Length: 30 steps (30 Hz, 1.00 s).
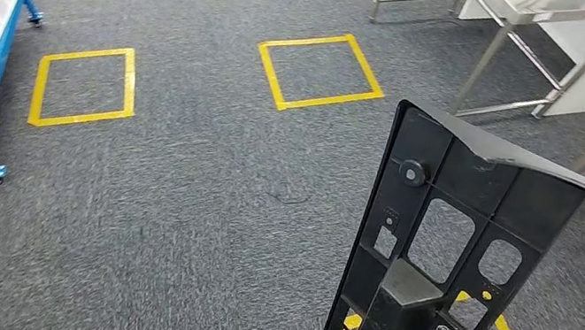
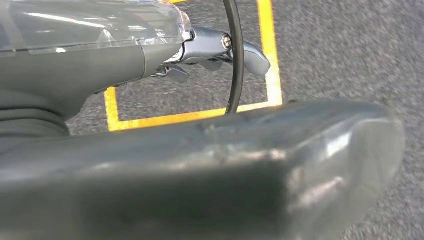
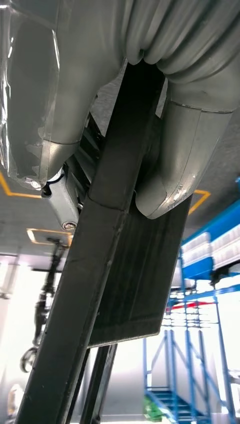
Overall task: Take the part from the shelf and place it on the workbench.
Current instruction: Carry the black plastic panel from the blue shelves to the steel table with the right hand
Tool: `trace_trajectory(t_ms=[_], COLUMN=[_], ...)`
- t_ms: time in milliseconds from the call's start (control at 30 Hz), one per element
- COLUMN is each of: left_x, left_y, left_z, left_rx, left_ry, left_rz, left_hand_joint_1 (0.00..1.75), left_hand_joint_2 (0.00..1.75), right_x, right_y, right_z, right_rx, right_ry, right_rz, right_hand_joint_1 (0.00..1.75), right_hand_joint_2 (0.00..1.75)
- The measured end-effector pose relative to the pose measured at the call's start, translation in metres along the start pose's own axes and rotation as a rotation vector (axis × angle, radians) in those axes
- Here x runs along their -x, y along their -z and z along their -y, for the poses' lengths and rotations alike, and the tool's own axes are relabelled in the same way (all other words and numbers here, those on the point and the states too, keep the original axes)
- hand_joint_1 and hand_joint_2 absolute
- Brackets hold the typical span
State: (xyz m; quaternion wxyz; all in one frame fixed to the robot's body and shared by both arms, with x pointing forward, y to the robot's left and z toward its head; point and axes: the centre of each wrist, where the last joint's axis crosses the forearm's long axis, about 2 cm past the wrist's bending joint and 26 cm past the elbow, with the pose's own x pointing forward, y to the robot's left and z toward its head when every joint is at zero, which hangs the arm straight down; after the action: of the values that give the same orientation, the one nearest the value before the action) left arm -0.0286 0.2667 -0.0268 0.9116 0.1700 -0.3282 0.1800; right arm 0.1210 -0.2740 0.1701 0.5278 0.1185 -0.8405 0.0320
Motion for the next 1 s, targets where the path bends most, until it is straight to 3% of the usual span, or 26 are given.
trace_trajectory(t_ms=[1000], left_x=[0.002], left_y=[-0.01], left_z=[0.018], left_rx=[0.016], left_ry=[-0.082], left_rz=[-0.016], left_hand_joint_1=[0.0], left_hand_joint_2=[0.0], right_x=[-0.005], right_y=[0.002], right_z=[0.0], right_rx=[0.003], right_ry=[0.012], right_rz=[0.002], right_hand_joint_1=[1.75], right_hand_joint_2=[1.75])
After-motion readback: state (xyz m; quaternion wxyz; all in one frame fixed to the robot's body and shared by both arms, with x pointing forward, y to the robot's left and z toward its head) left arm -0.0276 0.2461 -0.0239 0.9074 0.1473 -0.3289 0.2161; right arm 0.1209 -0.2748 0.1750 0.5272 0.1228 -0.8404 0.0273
